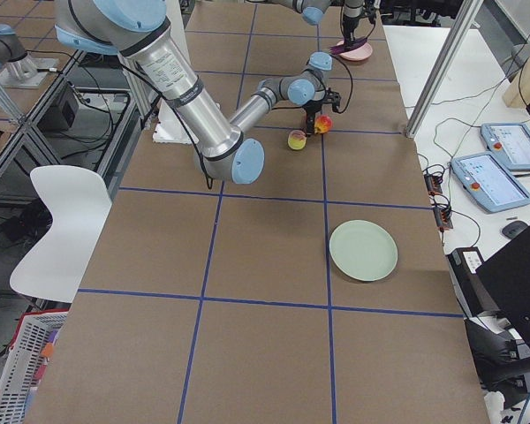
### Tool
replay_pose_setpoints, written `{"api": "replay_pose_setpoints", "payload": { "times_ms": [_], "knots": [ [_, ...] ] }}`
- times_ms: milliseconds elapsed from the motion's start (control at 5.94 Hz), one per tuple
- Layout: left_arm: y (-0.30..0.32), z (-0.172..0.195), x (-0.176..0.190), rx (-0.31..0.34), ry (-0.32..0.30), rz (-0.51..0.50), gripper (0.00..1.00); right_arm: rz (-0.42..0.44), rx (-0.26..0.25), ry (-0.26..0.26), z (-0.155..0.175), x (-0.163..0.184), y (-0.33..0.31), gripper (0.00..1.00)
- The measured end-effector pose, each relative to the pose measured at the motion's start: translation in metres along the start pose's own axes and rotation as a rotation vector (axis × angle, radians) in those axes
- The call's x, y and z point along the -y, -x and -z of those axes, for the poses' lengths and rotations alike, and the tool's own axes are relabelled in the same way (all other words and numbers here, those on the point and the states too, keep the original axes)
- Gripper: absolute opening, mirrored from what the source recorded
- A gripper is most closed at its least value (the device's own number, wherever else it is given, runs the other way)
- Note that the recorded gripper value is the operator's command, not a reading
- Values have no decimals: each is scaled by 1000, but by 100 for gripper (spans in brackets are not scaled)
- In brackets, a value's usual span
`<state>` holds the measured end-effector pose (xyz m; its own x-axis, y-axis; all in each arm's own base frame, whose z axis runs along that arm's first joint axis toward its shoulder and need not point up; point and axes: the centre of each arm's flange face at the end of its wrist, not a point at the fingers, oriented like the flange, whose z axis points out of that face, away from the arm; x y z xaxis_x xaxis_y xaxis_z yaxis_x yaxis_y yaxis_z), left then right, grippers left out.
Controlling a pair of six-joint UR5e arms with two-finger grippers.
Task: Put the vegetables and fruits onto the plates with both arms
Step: 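Carry the eggplant to the pink plate with left gripper while right grasps the peach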
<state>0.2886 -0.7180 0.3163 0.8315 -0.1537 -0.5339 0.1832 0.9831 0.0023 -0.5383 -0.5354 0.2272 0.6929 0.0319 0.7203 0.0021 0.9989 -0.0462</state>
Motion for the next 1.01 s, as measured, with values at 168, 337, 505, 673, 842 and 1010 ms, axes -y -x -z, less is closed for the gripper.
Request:
{"api": "replay_pose_setpoints", "payload": {
  "times_ms": [168,337,505,673,842,1010],
  "knots": [
    [23,-14,22,4,-12,-8,0,-12,-21,14,-4,-5,4,100],
    [39,-24,35,7,-19,-25,0,-24,-54,21,-3,-6,8,100],
    [49,-36,42,9,-21,-38,0,-31,-85,24,-3,-6,9,100],
    [57,-51,48,12,-21,-48,0,-33,-109,25,-7,-7,8,100],
    [64,-63,52,15,-22,-52,0,-28,-139,17,-16,-11,7,100],
    [70,-68,56,17,-24,-50,0,-22,-169,13,-29,-15,6,100]
  ]
}}
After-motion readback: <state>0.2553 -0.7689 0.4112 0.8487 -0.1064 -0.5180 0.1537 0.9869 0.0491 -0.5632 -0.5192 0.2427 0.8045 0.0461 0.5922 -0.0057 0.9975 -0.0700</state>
